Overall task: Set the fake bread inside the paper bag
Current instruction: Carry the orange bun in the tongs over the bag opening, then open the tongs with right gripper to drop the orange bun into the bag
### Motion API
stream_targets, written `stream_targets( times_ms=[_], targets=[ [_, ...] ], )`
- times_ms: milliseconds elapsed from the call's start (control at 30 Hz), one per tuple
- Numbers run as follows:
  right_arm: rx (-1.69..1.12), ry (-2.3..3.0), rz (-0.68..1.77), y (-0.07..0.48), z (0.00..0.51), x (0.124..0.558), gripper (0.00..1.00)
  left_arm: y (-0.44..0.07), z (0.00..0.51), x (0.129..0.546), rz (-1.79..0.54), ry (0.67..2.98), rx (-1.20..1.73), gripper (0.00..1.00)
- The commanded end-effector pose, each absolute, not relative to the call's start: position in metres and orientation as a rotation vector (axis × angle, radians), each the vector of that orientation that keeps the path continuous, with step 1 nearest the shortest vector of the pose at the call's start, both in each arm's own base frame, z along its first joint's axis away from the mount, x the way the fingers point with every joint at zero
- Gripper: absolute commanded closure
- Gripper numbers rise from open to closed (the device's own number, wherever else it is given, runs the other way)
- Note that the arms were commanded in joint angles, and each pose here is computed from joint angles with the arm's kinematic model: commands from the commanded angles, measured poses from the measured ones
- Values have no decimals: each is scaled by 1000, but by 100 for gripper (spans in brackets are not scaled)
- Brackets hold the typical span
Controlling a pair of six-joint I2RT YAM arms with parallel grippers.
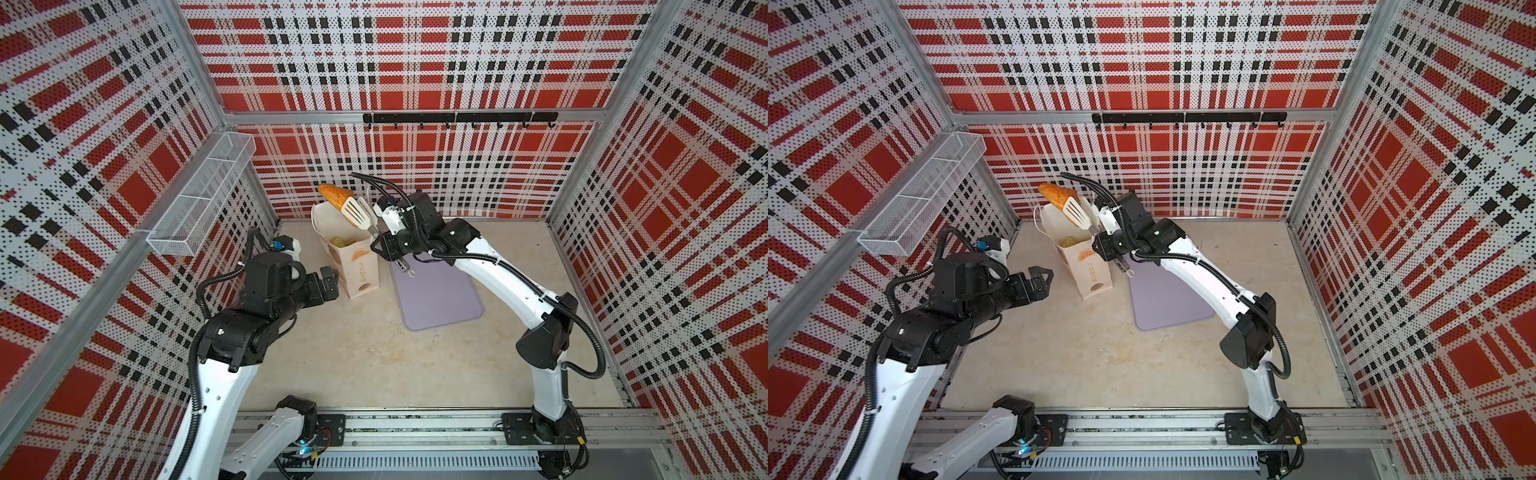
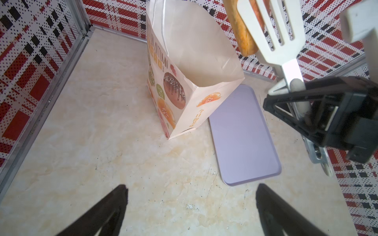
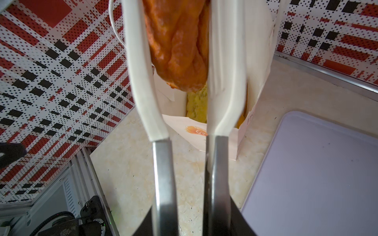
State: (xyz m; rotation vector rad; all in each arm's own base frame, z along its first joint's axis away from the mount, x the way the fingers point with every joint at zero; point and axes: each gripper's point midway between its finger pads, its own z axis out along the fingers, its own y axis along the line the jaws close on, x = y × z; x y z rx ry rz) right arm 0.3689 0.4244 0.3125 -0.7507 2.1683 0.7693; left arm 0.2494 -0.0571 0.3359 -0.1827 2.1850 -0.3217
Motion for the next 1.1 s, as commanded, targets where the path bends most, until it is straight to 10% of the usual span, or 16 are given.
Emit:
stream_targets(
  times_ms=[0, 1067],
  targets=[
    [-739, 2089, 796, 432, 335, 376, 63, -55, 331, 245, -325, 2194, -183, 1],
    [-689, 2064, 635, 398, 360, 381, 39, -55, 326, 241, -350, 2211, -206, 1]
  ],
)
